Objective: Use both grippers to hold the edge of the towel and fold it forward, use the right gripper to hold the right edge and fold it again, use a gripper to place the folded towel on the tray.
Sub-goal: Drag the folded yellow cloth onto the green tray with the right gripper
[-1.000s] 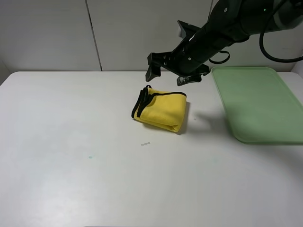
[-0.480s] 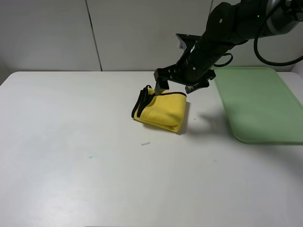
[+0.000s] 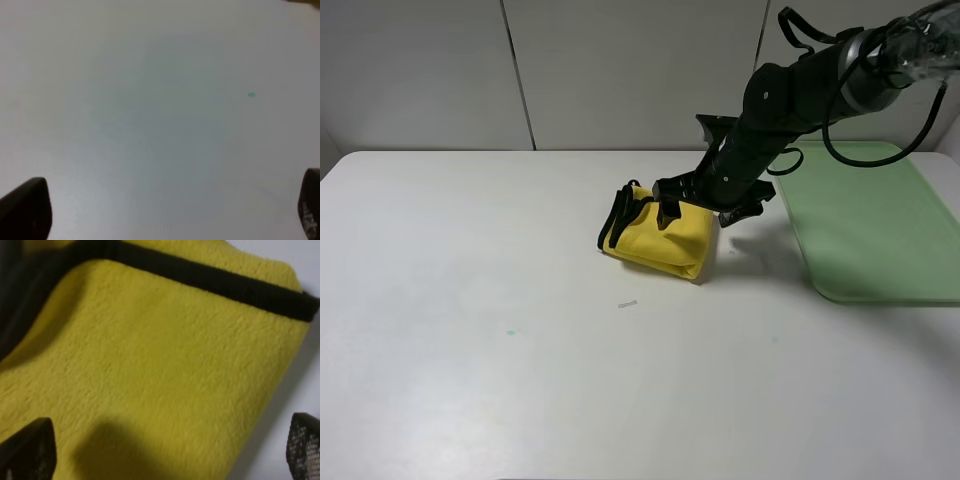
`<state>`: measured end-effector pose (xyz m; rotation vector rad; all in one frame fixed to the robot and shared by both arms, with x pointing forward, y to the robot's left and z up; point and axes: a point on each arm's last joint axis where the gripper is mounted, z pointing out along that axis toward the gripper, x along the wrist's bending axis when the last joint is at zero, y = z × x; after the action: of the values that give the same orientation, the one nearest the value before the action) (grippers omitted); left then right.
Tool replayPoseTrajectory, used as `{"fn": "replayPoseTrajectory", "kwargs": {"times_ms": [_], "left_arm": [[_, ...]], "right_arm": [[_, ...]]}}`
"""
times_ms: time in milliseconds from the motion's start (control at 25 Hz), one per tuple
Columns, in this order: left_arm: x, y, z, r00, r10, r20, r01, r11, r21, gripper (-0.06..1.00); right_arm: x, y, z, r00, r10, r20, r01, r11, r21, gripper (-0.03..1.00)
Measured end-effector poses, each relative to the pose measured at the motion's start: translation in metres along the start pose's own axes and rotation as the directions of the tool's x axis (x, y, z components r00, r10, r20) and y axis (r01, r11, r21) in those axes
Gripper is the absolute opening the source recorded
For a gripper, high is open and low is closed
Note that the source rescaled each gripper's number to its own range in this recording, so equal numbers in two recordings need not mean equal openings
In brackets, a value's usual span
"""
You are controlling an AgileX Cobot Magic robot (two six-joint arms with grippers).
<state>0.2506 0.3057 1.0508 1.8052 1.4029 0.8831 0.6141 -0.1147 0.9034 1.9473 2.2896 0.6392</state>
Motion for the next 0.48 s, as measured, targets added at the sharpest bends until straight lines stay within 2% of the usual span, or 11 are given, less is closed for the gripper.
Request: {"fn": "replayPoseTrajectory", "kwargs": {"times_ms": [480], "left_arm": [[0.0, 0.0, 0.0, 1.0, 0.0, 0.0, 0.0, 1.0, 0.0, 1.0]], "right_arm": [[-0.004, -0.007, 0.032, 0.997, 0.081, 0.002, -0.081, 0.997, 0.007, 0.99]]}}
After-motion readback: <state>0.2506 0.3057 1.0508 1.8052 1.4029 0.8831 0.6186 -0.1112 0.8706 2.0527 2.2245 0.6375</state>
